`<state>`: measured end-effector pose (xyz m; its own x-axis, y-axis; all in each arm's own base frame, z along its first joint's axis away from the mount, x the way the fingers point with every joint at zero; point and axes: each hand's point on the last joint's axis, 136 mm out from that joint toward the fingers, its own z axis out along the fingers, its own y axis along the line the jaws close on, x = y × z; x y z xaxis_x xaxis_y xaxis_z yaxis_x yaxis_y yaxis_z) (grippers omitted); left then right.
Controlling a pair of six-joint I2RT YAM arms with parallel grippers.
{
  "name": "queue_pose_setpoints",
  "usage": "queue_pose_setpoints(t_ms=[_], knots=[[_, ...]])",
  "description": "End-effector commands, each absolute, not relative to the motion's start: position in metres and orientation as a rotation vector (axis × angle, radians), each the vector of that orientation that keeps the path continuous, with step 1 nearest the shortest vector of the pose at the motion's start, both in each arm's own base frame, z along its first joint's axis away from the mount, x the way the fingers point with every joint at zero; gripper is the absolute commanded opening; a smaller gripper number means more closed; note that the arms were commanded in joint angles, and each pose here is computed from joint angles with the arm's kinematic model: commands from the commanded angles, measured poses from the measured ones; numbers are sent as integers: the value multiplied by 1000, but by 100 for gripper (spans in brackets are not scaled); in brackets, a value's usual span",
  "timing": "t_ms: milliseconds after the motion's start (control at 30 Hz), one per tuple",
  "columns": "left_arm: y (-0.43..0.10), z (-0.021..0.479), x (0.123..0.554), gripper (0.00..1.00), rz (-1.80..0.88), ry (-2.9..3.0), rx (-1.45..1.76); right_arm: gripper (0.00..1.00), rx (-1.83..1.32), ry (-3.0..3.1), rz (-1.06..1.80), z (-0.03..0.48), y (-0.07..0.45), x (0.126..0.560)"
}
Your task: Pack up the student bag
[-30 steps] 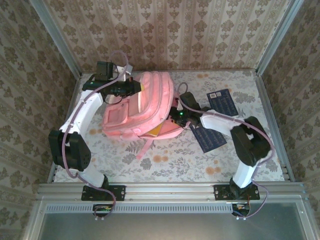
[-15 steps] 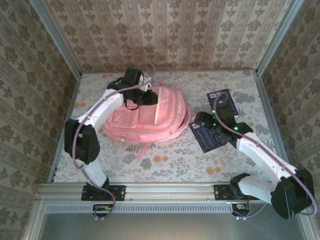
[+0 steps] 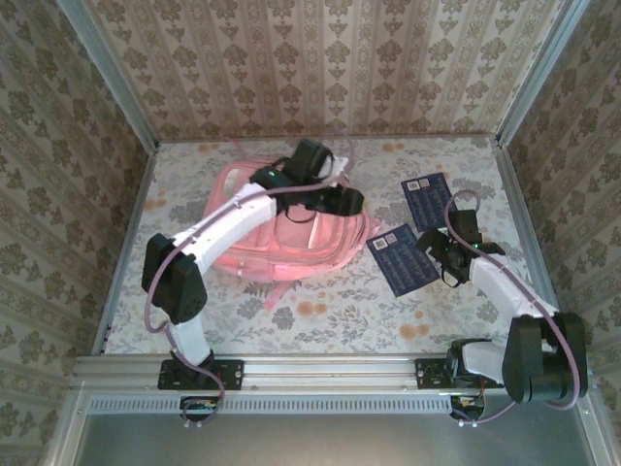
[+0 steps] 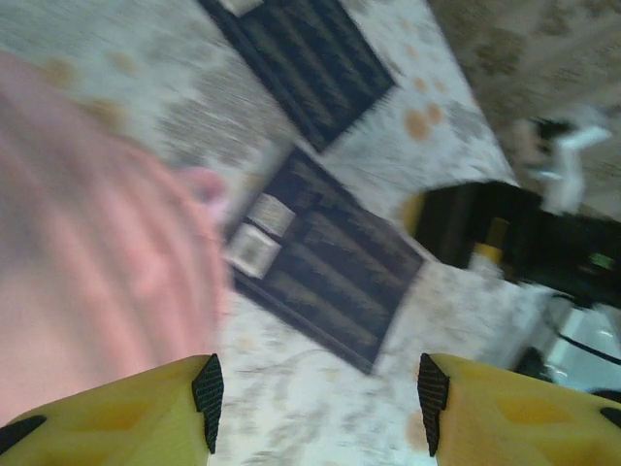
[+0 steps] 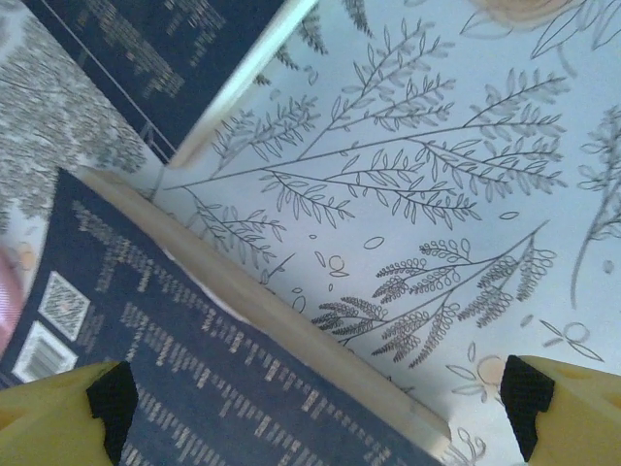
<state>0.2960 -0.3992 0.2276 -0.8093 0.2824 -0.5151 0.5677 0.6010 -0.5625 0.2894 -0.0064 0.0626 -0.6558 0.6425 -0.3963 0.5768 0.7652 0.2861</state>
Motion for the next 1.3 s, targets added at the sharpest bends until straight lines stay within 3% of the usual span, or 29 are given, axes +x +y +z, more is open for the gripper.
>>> queue_pose_setpoints(t_ms=[0,200,400,900,1267], knots=[[-434,204,264,58,-1236,2520,657,97,851,2499,264,63,3,308],[-461,150,232,58,-1296,2633,682,95,814,2559,445,46,29,313],[-452,102,230,61,-1186,2760,645,93,817,2597,621,31,51,302],[-428,53,235,63,-982,2888,603,86,756,2601,949,42,91,258],[-435,34,221,55,-965,2938,691,63,757,2598,1043,44,100,265]])
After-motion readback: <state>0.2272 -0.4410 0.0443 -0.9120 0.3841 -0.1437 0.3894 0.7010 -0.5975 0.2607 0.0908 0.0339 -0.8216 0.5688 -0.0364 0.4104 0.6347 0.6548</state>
